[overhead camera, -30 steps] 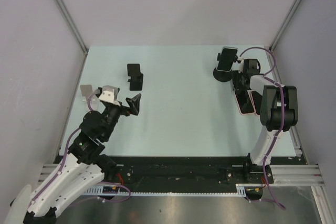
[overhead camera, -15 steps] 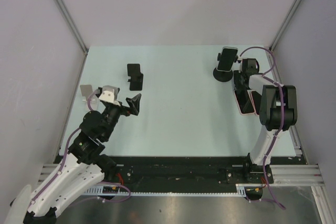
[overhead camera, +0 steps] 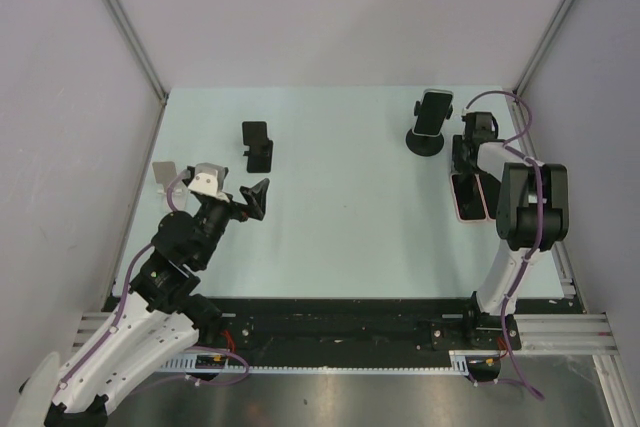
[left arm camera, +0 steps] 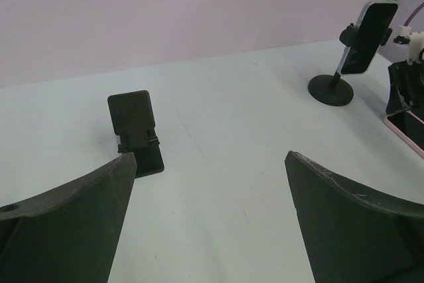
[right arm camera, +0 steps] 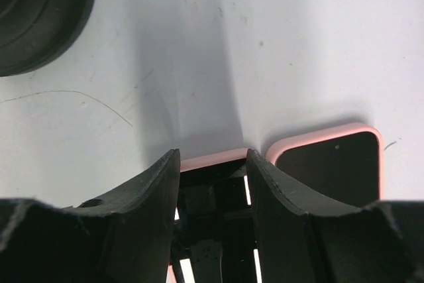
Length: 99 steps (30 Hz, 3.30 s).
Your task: Remove the phone from the phone stand
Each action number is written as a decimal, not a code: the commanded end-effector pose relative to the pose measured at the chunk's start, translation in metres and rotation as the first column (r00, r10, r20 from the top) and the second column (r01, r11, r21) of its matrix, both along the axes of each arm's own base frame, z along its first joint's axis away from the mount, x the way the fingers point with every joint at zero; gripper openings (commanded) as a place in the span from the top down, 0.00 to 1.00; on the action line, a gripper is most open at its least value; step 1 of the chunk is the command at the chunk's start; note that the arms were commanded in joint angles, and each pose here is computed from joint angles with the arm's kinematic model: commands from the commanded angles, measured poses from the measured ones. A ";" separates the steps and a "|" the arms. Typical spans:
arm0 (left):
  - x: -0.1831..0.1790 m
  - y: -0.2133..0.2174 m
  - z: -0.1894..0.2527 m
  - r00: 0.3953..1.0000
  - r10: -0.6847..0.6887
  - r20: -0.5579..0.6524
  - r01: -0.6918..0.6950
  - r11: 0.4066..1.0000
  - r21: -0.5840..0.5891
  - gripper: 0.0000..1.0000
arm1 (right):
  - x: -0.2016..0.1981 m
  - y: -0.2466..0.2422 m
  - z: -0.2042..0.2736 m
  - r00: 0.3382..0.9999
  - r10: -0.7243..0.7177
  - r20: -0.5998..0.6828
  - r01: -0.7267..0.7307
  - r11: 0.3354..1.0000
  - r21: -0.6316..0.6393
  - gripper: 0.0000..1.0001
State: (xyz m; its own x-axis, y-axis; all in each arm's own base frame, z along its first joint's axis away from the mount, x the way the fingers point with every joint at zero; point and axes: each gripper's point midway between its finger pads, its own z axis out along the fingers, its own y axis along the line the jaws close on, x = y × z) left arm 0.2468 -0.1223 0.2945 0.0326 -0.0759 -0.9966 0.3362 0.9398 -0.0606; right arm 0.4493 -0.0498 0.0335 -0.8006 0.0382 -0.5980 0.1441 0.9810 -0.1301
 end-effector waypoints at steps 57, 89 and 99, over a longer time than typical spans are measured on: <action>0.262 0.044 -0.101 0.856 0.296 -0.424 -0.223 0.951 0.214 0.00 | -0.282 0.017 0.274 0.460 -0.120 0.880 0.008 0.991 0.131 0.00; 0.261 0.048 -0.130 0.841 0.293 -0.456 -0.167 0.940 0.296 0.55 | -0.275 0.021 0.266 0.474 -0.089 0.876 -0.010 0.994 0.106 0.00; 0.193 0.090 -0.110 0.835 0.374 -0.403 -0.234 0.905 0.355 0.59 | -0.275 0.028 0.267 0.473 -0.073 0.878 -0.050 0.993 0.110 0.00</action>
State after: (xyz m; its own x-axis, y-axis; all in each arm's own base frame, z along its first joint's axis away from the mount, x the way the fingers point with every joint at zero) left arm 0.4551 -0.0571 0.1466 -0.5351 0.1072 -0.8380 0.0630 0.9942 0.0869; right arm 0.1749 -0.0259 0.2910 0.1089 0.1432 -0.9837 0.1648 0.9733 0.1599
